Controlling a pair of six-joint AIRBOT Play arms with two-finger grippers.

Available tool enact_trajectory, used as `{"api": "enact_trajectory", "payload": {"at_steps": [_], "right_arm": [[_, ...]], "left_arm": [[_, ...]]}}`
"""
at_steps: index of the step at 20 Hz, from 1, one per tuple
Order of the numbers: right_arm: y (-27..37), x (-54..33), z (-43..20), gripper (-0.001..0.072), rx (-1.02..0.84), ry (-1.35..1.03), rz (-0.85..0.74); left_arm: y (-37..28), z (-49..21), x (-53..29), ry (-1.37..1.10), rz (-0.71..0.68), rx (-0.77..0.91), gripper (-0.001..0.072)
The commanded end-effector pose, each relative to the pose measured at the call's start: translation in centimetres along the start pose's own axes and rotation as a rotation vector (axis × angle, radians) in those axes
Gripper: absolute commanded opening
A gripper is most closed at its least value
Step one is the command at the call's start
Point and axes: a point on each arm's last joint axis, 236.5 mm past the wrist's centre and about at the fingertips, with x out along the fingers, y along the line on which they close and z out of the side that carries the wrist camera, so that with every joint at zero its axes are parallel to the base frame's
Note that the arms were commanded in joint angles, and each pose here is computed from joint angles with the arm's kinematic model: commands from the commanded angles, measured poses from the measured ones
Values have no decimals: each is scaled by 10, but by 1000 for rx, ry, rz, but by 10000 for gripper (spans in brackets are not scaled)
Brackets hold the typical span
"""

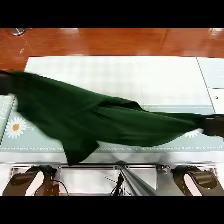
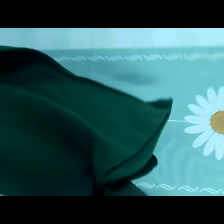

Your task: Fold the shirts.

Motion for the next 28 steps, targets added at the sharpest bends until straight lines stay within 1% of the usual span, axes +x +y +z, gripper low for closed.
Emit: {"api": "enact_trajectory", "payload": {"at_steps": [1, 3, 5, 6, 7, 8, 9, 11, 12, 13, 14, 15, 16, 17, 18, 19, 21, 23, 25, 28], "right_arm": [[-43, 90, -3, 26, 79, 48, -133], [-60, 120, 11, 26, 76, 84, -203], [-65, 147, 22, 26, 77, 148, -227], [-65, 157, 29, 32, 87, 177, -233], [-64, 166, 36, 219, 103, 208, -236], [-62, 171, 42, 553, 96, 246, -236], [-62, 170, 47, 624, 60, 294, -246], [-82, 150, 55, 625, 1, 362, -306], [-104, 135, 53, 624, 16, 378, -365], [-127, 118, 43, 620, 70, 398, -410], [-147, 107, 28, 620, 151, 404, -425], [-159, 102, 11, 620, 246, 394, -411], [-162, 103, -10, 620, 361, 371, -358], [-156, 109, -28, 620, 451, 348, -278], [-142, 116, -44, 620, 518, 320, -174], [-128, 123, -53, 620, 570, 291, -84], [-103, 133, -62, 620, 660, 228, 40], [-87, 140, -61, 620, 684, 183, 115], [-80, 142, -61, 619, 665, 181, 146], [-77, 141, -65, 620, 636, 200, 158]], "left_arm": [[14, -51, 82, 148, -25, -85, 18], [13, -61, 119, 210, -37, -92, 18], [11, -65, 147, 230, -48, -113, 20], [10, -66, 158, 235, -59, -138, 68], [9, -64, 166, 240, -68, -160, 366], [11, -62, 168, 251, -63, -159, 689], [19, -61, 165, 281, -45, -135, 703], [56, -57, 141, 346, 52, -87, 701], [86, -65, 125, 395, 131, -83, 700], [120, -82, 108, 457, 204, -130, 700], [142, -99, 97, 488, 234, -236, 700], [153, -118, 95, 474, 227, -413, 700], [148, -138, 99, 459, 154, -582, 700], [136, -157, 105, 461, 57, -693, 700], [124, -171, 109, 464, -18, -754, 700], [115, -185, 113, 474, -66, -786, 700], [103, -211, 116, 531, -98, -782, 700], [94, -224, 119, 561, -122, -730, 700], [91, -221, 127, 540, -141, -634, 700], [90, -207, 143, 471, -148, -617, 700]]}}
